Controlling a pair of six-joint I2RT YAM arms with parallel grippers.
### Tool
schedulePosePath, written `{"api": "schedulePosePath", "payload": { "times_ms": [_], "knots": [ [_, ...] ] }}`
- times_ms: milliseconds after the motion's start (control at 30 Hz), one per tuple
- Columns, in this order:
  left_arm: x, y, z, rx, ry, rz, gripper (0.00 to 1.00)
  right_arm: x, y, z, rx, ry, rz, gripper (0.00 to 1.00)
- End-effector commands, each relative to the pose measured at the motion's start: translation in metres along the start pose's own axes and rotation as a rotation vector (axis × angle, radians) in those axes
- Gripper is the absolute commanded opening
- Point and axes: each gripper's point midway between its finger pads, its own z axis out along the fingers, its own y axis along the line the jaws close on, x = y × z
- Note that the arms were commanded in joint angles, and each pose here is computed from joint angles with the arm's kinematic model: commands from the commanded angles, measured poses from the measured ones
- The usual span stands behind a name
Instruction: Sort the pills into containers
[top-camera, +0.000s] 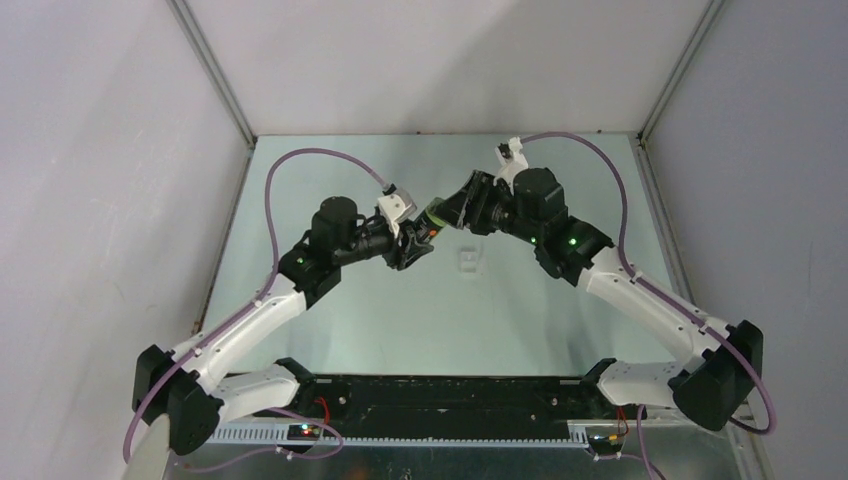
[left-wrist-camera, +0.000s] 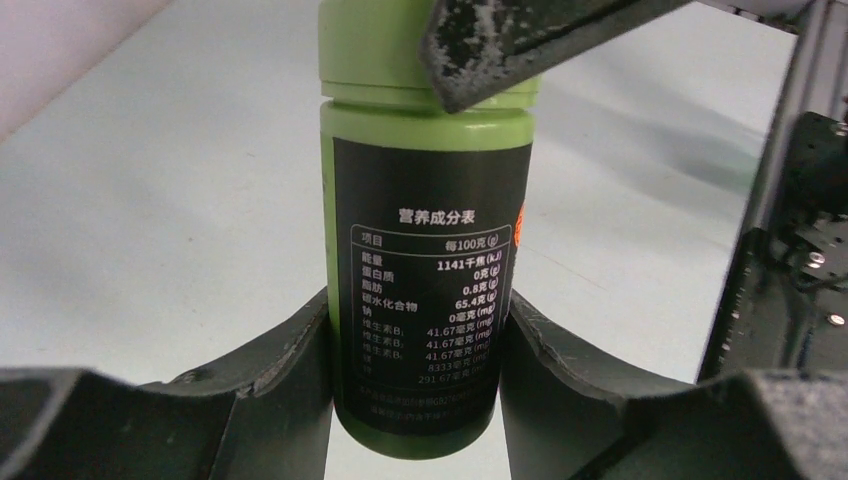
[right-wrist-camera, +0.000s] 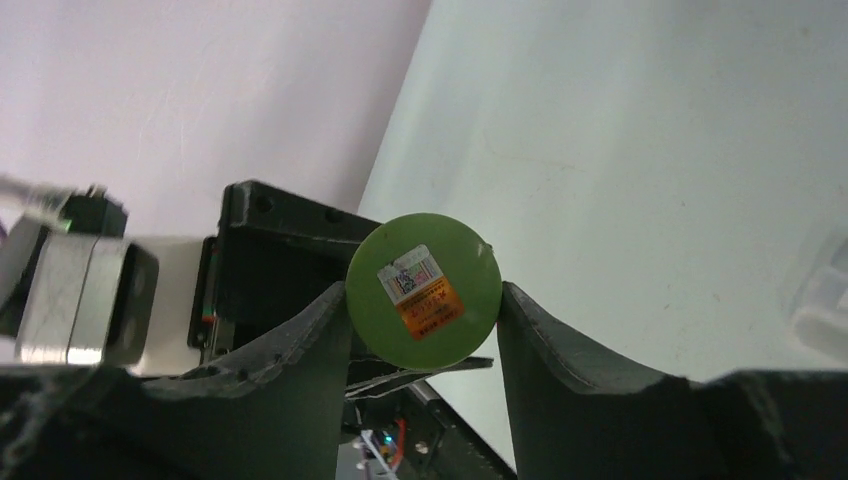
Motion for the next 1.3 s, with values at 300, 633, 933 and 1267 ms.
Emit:
{"api": "schedulePosePath", "payload": {
  "times_ms": [300, 633, 933, 1267],
  "knots": [
    [-0.041, -0.043, -0.014, 0.238, -0.103, 0.091, 0.0, -0.008, 0.017, -0.039, -0.336, 0.049, -0.244, 0.97],
    [-0.038, -0.008, -0.007, 0.048, -0.081, 0.104, 0.0, -0.026, 0.022, -0.036, -0.083, -0.124, 0.034, 0.98],
    [-0.043, -0.004, -0.003, 0.032, -0.084, 0.077, 0.0, -0.016, 0.006, -0.018, 0.061, -0.096, 0.067, 0.91],
    [-0.04, -0.003, 0.0, 0.032, -0.073, 0.055, 0.0, -0.018, 0.013, -0.012, 0.04, -0.098, 0.047, 0.63]
  ]
}}
